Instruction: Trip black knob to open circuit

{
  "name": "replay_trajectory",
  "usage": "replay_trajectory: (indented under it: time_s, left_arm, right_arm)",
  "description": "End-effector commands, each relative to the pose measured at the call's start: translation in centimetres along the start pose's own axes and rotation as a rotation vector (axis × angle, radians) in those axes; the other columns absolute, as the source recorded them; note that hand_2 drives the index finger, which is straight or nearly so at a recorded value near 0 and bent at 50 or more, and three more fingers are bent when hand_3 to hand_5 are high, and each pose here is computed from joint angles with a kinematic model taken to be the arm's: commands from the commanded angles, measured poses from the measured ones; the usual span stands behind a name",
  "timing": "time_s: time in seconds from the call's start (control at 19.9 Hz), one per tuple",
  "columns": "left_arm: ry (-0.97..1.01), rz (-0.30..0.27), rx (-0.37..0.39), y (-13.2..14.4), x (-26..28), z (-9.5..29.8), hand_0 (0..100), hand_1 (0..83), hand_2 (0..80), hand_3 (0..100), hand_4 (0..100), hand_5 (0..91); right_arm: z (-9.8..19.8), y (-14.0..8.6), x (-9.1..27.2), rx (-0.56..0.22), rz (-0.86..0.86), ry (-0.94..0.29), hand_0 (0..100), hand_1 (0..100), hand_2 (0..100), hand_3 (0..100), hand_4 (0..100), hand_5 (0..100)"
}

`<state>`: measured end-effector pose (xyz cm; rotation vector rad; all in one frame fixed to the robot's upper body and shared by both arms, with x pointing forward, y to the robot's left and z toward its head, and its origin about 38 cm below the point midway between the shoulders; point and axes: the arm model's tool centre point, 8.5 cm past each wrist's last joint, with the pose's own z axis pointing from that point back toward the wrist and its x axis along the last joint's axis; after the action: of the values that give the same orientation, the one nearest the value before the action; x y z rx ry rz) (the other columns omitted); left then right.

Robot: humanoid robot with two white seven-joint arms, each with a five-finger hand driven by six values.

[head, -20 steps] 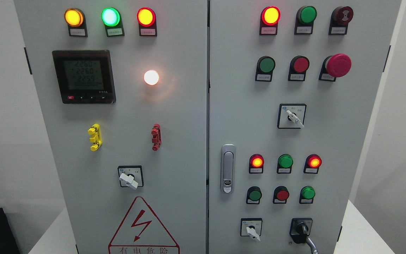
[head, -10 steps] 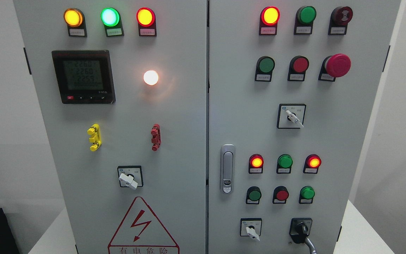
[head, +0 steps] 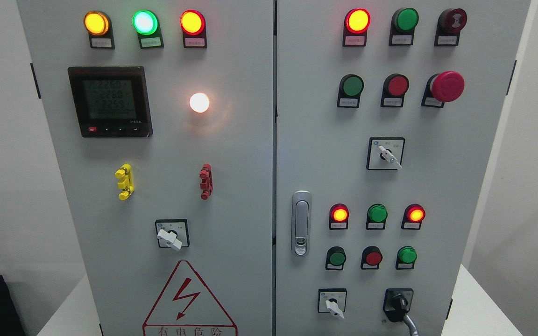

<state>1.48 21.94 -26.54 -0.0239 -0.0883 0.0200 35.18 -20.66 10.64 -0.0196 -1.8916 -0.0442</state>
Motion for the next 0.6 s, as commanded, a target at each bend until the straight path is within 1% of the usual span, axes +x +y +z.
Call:
replay_trajectory:
  time_s: [0.0,0.4,0.55]
  left_arm:
    - [-0.001,0.003,0.0,-0.05,0.09,-0.01,12,38.9,0.0,0,0,0.0]
    - [0.0,0.003,0.0,-0.05,0.07,-0.01,12,38.9,0.0,0,0,0.0]
    - [0.002,0.003,0.0,-0.05,-0.02,0.0,12,38.9,0.0,0,0,0.0]
  right_arm:
    - [-0.61,1.43,1.4,0.044,-0.015,-0.05,79,86,0,100,96,87]
    - [-0.56,1.52,1.42,0.045,-0.018,-0.049,79,86,0,100,96,87]
    - [-0.53,1.91,1.39,0.055,-0.02,-0.048,79,86,0,100,96,87]
